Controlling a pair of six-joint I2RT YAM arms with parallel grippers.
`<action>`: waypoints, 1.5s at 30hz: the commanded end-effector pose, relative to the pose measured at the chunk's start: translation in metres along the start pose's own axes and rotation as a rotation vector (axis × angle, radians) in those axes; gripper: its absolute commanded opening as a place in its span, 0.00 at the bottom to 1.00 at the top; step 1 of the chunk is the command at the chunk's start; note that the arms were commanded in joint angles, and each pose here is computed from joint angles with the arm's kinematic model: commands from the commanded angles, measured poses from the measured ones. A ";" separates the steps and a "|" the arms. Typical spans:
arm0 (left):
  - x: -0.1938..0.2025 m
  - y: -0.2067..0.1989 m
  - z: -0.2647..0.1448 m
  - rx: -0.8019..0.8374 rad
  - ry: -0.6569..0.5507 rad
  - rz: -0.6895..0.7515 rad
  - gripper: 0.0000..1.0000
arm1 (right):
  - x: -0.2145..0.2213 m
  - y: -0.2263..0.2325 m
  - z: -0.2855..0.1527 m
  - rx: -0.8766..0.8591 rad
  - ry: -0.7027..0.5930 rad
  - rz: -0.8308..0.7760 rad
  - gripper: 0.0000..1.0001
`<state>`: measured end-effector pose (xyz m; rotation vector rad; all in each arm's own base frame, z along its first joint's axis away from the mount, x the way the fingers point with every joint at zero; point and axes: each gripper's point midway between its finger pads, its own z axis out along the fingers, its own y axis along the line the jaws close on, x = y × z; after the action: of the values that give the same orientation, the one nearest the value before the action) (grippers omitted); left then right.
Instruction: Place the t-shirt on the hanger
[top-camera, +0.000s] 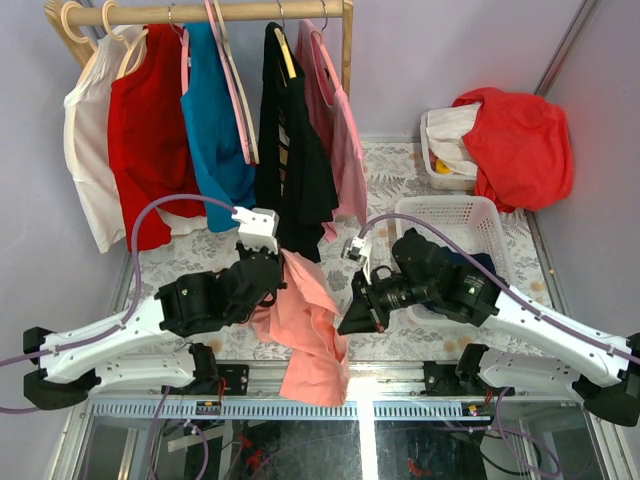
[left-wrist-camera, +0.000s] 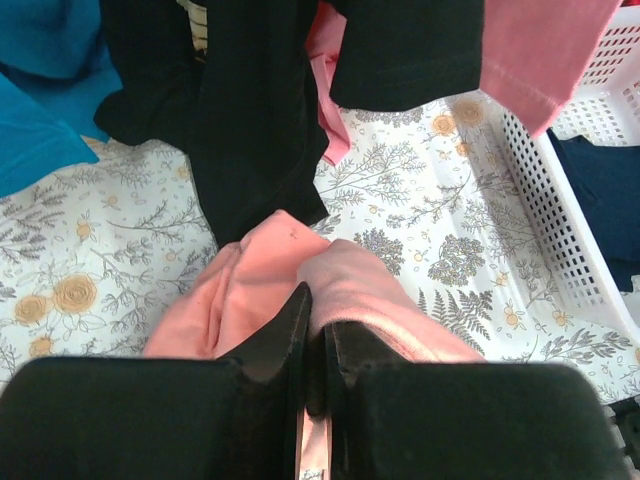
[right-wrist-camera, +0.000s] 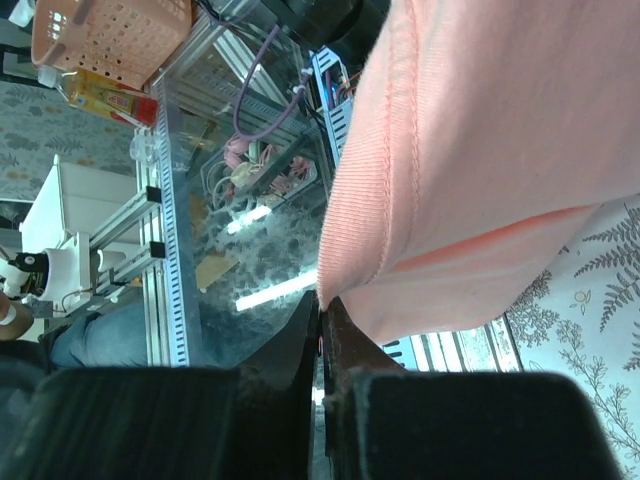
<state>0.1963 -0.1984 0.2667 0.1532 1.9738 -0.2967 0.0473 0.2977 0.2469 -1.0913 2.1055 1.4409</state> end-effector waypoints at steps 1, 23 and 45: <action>-0.004 0.015 -0.002 -0.047 -0.042 -0.119 0.05 | -0.024 0.025 -0.005 -0.071 -0.042 -0.041 0.00; -0.069 0.077 -0.042 -0.203 -0.280 -0.319 0.05 | -0.127 0.042 0.007 0.026 0.052 -0.185 0.00; -0.184 0.039 -0.092 -0.012 -0.309 -0.181 0.00 | -0.169 -0.006 -0.074 0.555 -0.230 -0.275 0.52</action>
<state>0.2044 -0.1577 0.4578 -0.0490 1.7074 -0.4459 0.1514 0.2944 0.3180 -0.9686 2.1012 0.7558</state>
